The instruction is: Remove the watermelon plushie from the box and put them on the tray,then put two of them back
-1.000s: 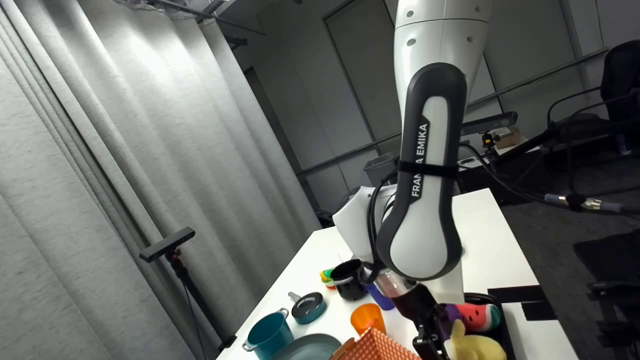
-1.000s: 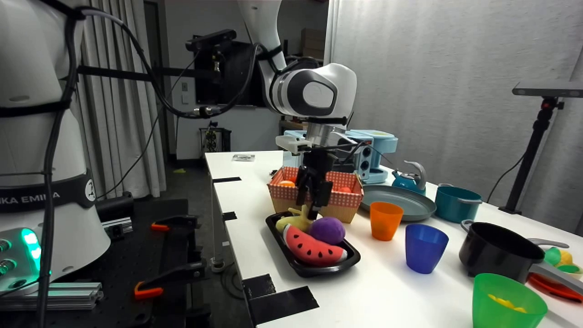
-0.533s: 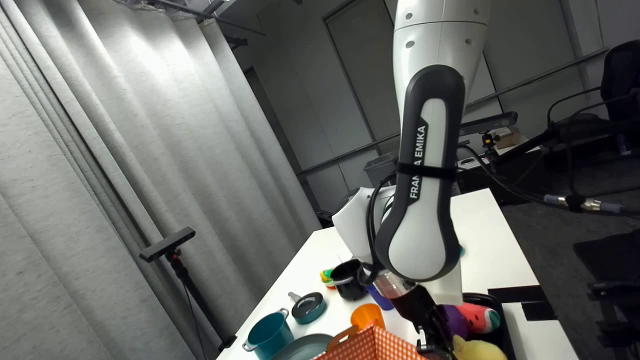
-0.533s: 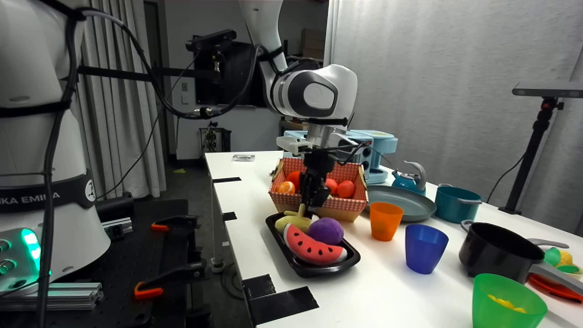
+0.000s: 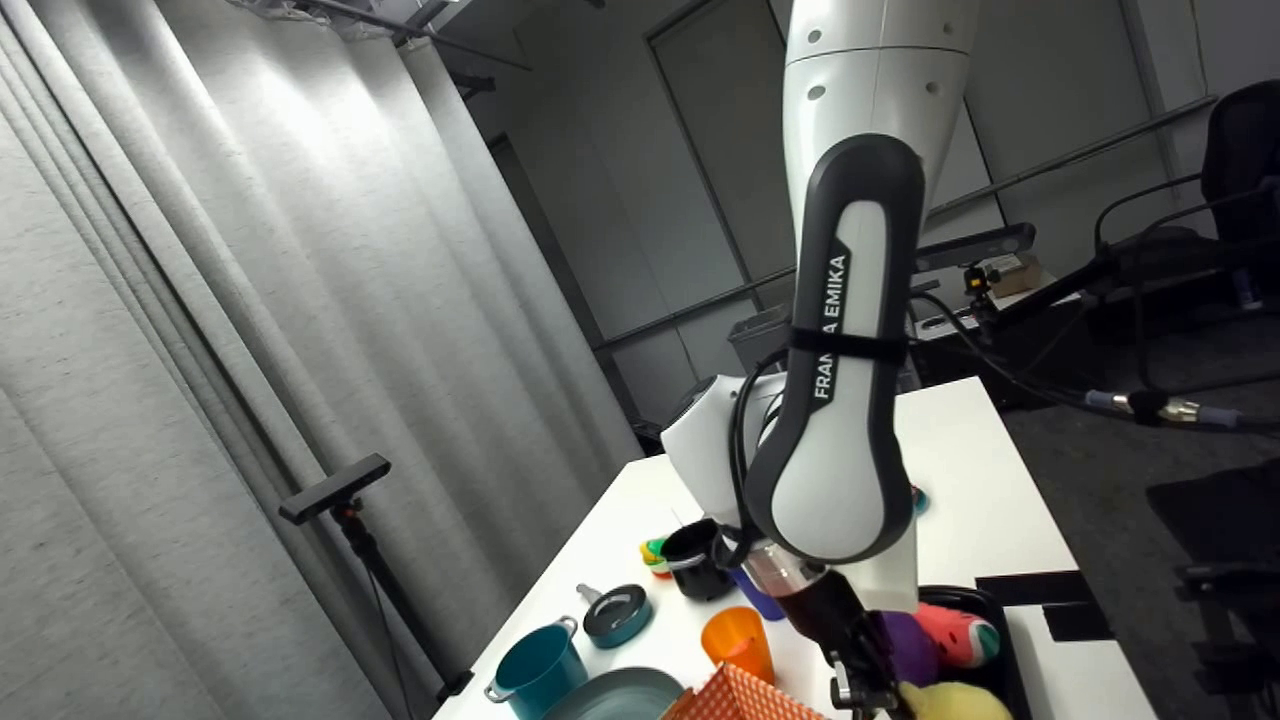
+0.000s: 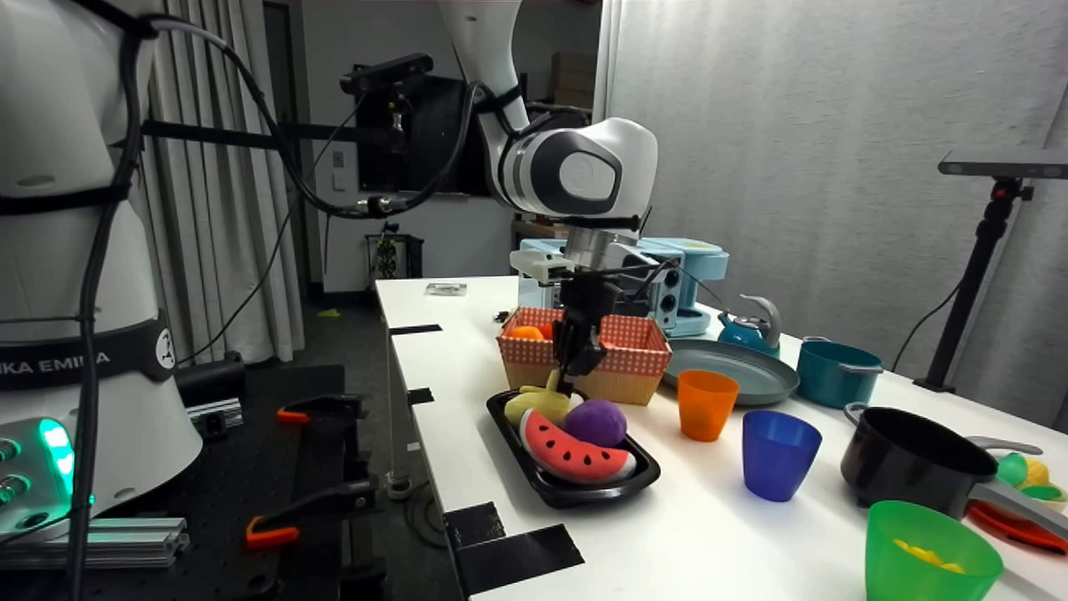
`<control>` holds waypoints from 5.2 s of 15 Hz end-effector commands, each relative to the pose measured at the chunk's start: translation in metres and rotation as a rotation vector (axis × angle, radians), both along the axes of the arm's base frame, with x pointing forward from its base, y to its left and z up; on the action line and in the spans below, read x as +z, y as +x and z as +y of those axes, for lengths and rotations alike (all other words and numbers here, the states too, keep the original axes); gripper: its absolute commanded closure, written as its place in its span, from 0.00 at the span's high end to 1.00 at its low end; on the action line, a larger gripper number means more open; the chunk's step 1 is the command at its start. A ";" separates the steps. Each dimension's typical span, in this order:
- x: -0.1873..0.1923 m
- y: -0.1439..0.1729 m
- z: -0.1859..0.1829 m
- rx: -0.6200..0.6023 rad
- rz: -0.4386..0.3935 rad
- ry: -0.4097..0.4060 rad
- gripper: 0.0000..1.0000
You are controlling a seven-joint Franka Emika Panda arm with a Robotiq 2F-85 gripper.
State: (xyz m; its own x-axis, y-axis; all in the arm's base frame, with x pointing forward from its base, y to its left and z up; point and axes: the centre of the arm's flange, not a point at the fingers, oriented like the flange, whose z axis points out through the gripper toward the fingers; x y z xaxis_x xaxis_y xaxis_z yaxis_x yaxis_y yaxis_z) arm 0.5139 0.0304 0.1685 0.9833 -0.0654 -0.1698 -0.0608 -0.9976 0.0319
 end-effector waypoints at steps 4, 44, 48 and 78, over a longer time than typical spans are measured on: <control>0.032 0.002 -0.001 -0.067 -0.041 -0.040 0.00; 0.126 0.090 0.144 0.333 -0.189 -0.351 0.72; 0.124 0.082 0.127 0.282 -0.187 -0.349 1.00; 0.031 -0.090 -0.050 -0.418 -0.075 -0.209 1.00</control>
